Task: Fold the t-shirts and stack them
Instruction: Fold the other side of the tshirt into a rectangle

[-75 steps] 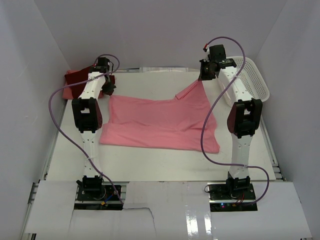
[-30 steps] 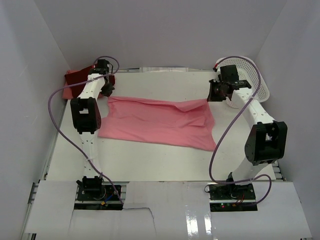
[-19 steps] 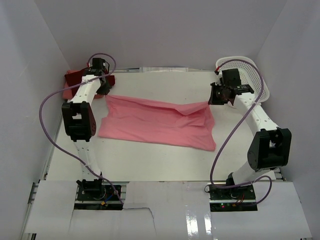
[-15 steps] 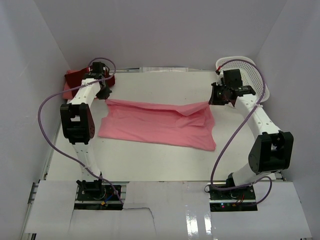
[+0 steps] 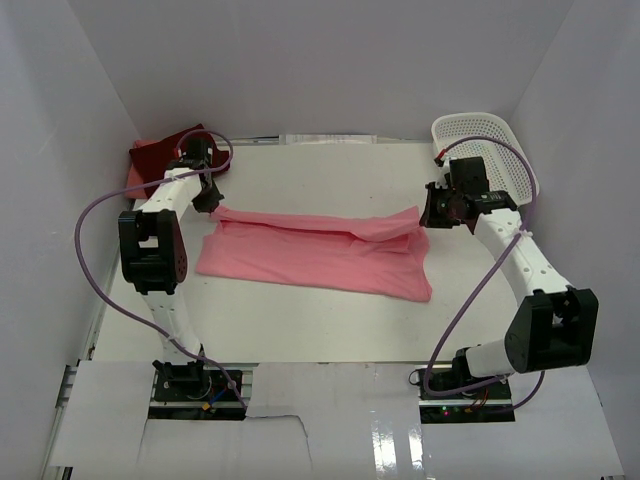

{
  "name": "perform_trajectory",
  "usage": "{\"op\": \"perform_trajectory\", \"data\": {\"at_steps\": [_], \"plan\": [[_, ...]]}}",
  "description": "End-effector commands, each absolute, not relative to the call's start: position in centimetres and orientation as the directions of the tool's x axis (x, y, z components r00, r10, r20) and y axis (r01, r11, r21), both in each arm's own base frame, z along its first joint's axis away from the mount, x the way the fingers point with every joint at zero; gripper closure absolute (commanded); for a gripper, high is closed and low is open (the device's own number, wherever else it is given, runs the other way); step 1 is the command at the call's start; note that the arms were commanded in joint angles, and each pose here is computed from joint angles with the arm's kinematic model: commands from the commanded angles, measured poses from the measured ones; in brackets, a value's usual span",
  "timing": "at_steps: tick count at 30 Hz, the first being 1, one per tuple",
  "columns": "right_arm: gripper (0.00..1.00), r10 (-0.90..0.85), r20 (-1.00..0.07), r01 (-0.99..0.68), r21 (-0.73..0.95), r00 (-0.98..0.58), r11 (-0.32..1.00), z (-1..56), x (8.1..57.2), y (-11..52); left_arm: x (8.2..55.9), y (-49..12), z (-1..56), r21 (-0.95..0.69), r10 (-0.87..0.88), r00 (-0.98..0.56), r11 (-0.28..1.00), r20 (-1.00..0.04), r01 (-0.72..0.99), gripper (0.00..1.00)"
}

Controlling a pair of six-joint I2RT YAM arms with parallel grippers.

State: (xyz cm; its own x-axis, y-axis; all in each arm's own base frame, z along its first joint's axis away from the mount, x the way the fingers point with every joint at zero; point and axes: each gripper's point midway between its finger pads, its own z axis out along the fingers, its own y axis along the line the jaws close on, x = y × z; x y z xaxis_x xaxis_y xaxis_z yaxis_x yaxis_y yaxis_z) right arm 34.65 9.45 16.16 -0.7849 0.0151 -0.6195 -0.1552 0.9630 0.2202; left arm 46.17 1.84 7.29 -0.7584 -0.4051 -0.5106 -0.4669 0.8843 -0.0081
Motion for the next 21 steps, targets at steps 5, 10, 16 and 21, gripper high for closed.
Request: {"op": "perform_trajectory", "data": {"at_steps": [5, 10, 16, 21], "plan": [[0.92, 0.014, -0.640, -0.163, 0.217, -0.768, 0.963, 17.2, 33.1, 9.6, 47.4, 2.8, 12.4, -0.035, -0.399, -0.678, 0.875, -0.617, -0.483, 1.00], [0.92, 0.013, -0.632, -0.157, 0.212, -0.775, 0.965, 16.9, 32.2, 9.7, 46.9, 3.1, 12.7, -0.022, -0.396, -0.677, 0.872, -0.621, -0.489, 1.00], [0.92, 0.006, -0.604, -0.153, 0.211, -0.797, 0.965, 15.8, 30.4, 9.7, 46.1, 3.4, 12.8, -0.006, -0.396, -0.677, 0.866, -0.620, -0.501, 1.00], [0.92, 0.019, -0.578, -0.116, 0.195, -0.816, 0.974, 14.7, 28.8, 9.0, 45.1, 3.7, 13.5, 0.005, -0.395, -0.671, 0.860, -0.627, -0.511, 1.00]]}}
